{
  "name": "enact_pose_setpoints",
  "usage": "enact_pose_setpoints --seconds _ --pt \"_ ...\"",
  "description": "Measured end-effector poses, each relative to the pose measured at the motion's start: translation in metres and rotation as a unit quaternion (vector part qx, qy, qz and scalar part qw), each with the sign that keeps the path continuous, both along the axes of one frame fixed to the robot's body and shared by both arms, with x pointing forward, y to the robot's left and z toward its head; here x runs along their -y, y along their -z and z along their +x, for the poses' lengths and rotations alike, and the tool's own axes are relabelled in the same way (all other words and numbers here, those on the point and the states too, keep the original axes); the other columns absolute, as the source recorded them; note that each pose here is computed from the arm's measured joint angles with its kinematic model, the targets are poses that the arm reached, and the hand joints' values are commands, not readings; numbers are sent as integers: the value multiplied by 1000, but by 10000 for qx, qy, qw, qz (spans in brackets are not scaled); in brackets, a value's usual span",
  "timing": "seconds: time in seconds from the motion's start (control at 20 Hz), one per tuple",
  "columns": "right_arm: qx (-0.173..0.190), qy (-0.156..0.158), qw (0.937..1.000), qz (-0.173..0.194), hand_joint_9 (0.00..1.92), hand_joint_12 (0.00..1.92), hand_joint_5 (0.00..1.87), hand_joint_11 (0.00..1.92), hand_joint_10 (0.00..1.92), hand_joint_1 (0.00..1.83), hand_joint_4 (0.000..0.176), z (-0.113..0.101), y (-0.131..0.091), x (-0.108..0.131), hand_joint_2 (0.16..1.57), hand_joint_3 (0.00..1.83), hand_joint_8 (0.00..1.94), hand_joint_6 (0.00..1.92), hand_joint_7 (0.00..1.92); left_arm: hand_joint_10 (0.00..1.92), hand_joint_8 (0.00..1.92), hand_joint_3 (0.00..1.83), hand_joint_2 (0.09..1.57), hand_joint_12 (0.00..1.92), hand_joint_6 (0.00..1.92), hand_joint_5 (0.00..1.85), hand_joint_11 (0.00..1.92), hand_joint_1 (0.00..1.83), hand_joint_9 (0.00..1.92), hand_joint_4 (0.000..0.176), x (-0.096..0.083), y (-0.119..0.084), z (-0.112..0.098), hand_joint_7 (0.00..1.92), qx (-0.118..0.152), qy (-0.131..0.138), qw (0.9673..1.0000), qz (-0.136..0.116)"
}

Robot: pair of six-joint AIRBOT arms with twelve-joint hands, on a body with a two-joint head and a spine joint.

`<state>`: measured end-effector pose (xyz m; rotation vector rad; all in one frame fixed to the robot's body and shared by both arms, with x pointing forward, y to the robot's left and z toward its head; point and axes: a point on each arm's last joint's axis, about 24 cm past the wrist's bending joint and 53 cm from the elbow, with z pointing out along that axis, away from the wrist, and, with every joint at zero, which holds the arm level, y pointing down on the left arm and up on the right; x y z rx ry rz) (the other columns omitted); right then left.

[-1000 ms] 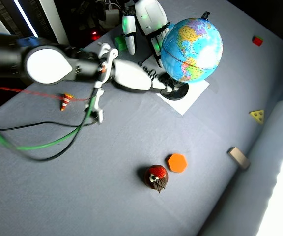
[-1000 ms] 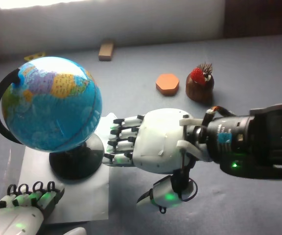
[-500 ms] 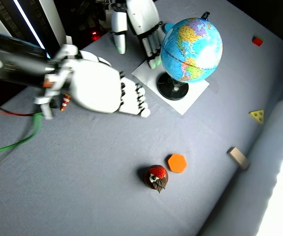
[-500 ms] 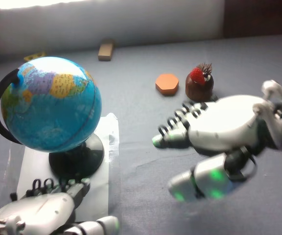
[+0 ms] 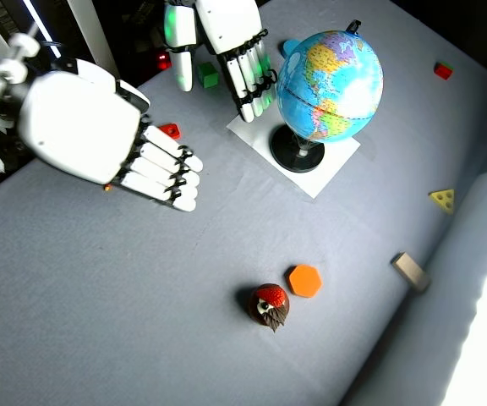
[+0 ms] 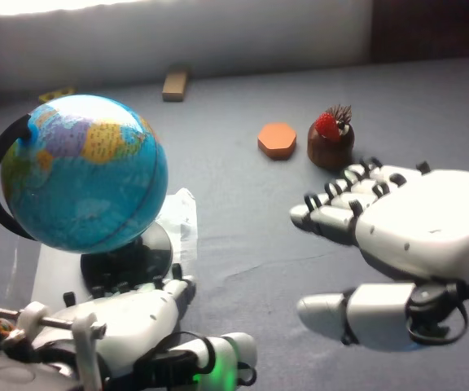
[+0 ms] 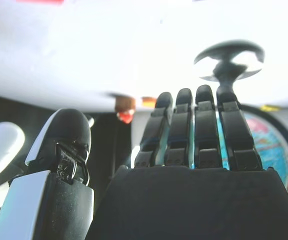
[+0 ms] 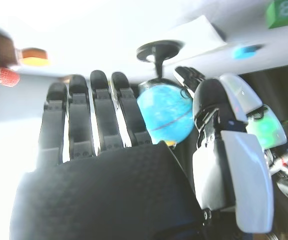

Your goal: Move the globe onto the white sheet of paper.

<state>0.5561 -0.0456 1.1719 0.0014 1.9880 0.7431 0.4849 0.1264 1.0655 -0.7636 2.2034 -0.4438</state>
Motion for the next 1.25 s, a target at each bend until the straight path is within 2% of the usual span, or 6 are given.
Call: enact_pose_setpoints --seconds 0.85,0.95,1.0,1.05,1.15,1.25 --pt "-177 203 9996 -8 84 4 152 4 4 0 0 -3 12 -7 1206 0 2 14 128 1 1 0 1279 1 0 11 2 0 37 0 7 -38 6 26 -89 -178 9998 78" --pt "-176 201 9996 -8 308 618 402 0 29 0 0 -4 12 -6 1211 0 27 44 420 22 12 0 1280 39 18 114 45 0 145 0 6 -40 8 184 -69 -215 9997 87" --pt "-152 184 9997 -61 553 1215 641 5 142 0 0 -4 14 -5 1221 2 105 165 703 7 46 0 1290 465 7 352 8 0 369 0 4 -40 8 410 -66 -222 9997 121" --pt "-191 189 9996 -74 623 1548 715 154 744 0 0 -5 16 -5 1239 0 361 671 881 90 109 1 1311 976 86 570 1 0 589 0 4 -41 8 672 -67 -226 9996 131" --pt "-241 189 9995 -58 824 1892 865 652 1645 140 0 -6 18 -5 1258 2 1299 1395 998 1298 982 2 1346 1697 969 730 384 27 702 0 4 -42 8 886 -50 -234 9996 120" --pt "-181 174 9997 -73 1101 1920 986 1097 1903 428 0 -5 16 -5 1344 24 1731 1751 1144 1877 1637 6 1397 1912 1451 887 696 292 879 0 7 -43 8 961 -41 -193 9998 103"
